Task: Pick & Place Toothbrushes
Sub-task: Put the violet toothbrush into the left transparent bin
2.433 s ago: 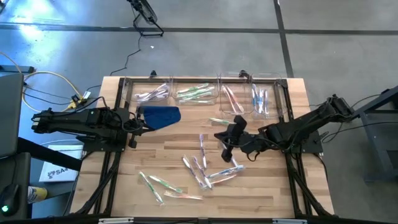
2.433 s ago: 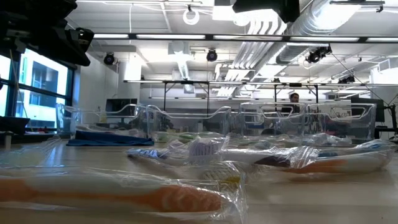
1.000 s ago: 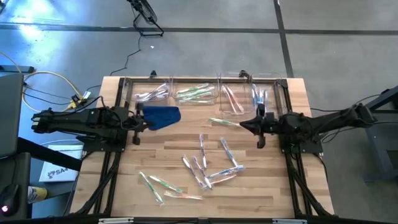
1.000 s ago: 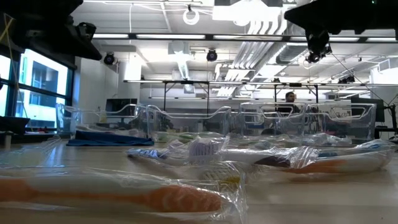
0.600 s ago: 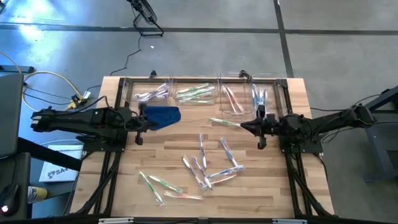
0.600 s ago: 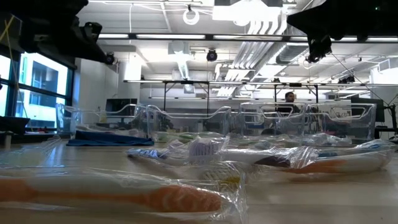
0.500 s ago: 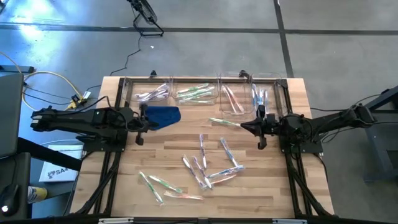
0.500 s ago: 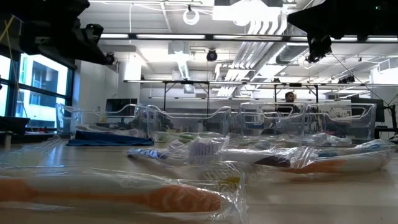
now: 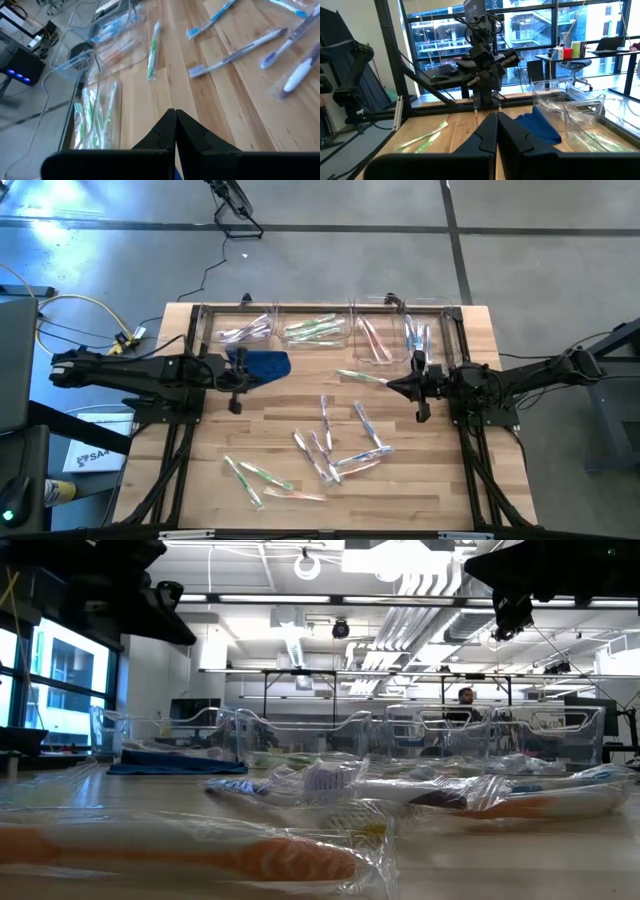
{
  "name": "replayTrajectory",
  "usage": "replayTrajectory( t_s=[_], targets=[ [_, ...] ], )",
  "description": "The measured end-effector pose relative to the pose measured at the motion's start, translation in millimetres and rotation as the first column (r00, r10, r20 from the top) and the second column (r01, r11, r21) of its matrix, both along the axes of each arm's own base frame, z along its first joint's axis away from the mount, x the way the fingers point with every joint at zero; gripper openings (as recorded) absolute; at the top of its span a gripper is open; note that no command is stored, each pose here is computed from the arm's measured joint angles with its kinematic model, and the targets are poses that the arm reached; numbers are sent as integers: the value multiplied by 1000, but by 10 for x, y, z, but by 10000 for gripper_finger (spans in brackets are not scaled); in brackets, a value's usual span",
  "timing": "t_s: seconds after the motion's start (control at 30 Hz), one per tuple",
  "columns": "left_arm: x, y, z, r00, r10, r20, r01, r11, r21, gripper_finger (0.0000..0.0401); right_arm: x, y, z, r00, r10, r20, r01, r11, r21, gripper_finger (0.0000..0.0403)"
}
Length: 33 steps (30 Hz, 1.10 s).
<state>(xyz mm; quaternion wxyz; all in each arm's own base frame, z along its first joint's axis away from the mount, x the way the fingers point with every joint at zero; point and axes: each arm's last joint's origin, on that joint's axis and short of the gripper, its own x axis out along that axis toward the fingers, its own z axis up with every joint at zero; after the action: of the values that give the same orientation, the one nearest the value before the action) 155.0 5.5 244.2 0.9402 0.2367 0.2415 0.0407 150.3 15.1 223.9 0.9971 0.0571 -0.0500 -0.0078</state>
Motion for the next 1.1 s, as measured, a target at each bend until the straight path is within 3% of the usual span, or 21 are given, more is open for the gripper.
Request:
replayTrajectory(
  t_s=[0.5, 0.73, 1.0, 1.1],
  targets=[
    [134, -1, 22, 998, 1, 64, 0, 1000, -8, 1, 0, 0, 1, 1000, 0, 0, 0, 1000, 0, 2],
    [259, -61, 70, 958, -258, 122, 248, 965, 86, 1, 0, -14, 0, 999, -46, -1, 46, 999, 4, 2],
    [571, -60, 188, 951, -308, -29, 309, 937, 163, 1, -1, -19, 0, 998, -64, -2, 64, 998, 17, 2],
    [722, -58, 234, 932, -337, -131, 358, 909, 214, 1, -1, -16, 0, 999, -53, -1, 53, 998, 39, 2]
  ],
)
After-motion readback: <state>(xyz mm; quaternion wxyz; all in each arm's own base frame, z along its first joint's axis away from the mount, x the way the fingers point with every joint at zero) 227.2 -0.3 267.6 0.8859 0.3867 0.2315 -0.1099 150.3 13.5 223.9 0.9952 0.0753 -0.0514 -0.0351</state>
